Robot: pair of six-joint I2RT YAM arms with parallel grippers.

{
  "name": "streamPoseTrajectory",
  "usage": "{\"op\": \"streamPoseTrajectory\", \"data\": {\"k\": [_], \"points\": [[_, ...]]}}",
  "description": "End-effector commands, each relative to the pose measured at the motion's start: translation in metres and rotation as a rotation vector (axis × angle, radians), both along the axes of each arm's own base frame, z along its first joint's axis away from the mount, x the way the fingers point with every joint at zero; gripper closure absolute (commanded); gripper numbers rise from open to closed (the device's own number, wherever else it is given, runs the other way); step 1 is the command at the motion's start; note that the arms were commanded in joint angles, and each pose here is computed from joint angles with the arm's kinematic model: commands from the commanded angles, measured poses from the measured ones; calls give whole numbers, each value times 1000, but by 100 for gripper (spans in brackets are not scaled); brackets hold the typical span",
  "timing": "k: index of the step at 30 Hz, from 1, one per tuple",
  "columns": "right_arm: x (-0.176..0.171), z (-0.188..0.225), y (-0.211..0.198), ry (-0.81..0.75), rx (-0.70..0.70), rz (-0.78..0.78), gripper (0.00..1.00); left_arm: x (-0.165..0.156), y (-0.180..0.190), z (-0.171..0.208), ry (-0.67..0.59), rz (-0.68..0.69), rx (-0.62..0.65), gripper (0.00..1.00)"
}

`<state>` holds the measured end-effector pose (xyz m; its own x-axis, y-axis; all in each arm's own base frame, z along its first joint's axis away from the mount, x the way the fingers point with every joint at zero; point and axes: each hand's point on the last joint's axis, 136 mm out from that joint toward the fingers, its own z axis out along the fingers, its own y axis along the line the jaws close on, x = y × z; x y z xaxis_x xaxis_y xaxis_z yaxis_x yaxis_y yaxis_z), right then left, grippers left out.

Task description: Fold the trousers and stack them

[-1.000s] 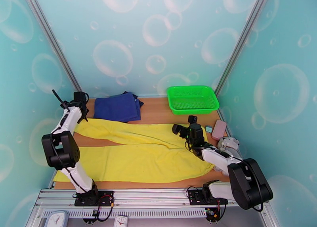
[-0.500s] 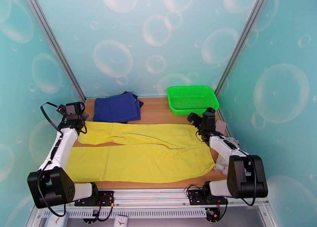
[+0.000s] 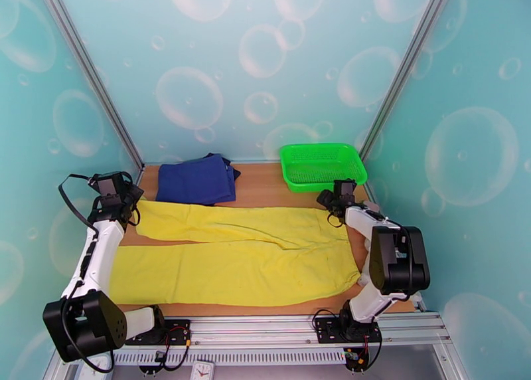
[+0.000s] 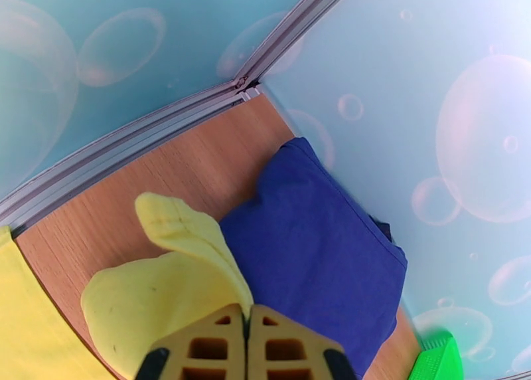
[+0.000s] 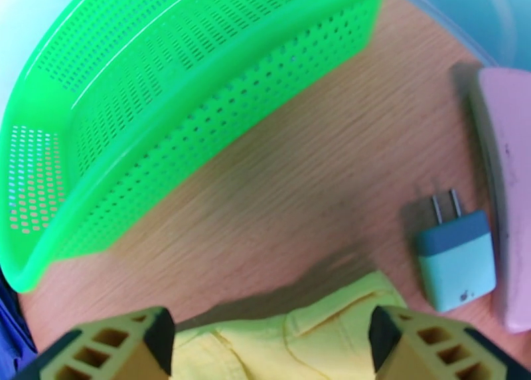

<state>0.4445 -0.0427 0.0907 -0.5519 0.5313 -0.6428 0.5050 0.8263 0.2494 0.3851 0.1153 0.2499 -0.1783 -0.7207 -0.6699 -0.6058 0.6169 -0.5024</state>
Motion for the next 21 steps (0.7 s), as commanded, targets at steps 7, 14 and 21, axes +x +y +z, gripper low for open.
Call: {"op": "streamPoseTrajectory", "data": {"k": [7,14,21], "points": [[1,-27,-10,167,-79,7,18,4,-1,8,-47,-27,-14,100],[-1,-46,1,295,-74,72,17,5,-3,7,-47,-39,-22,100],[-7,-67,8,421,-86,119,16,4,-2,7,-49,-37,-23,100]]}}
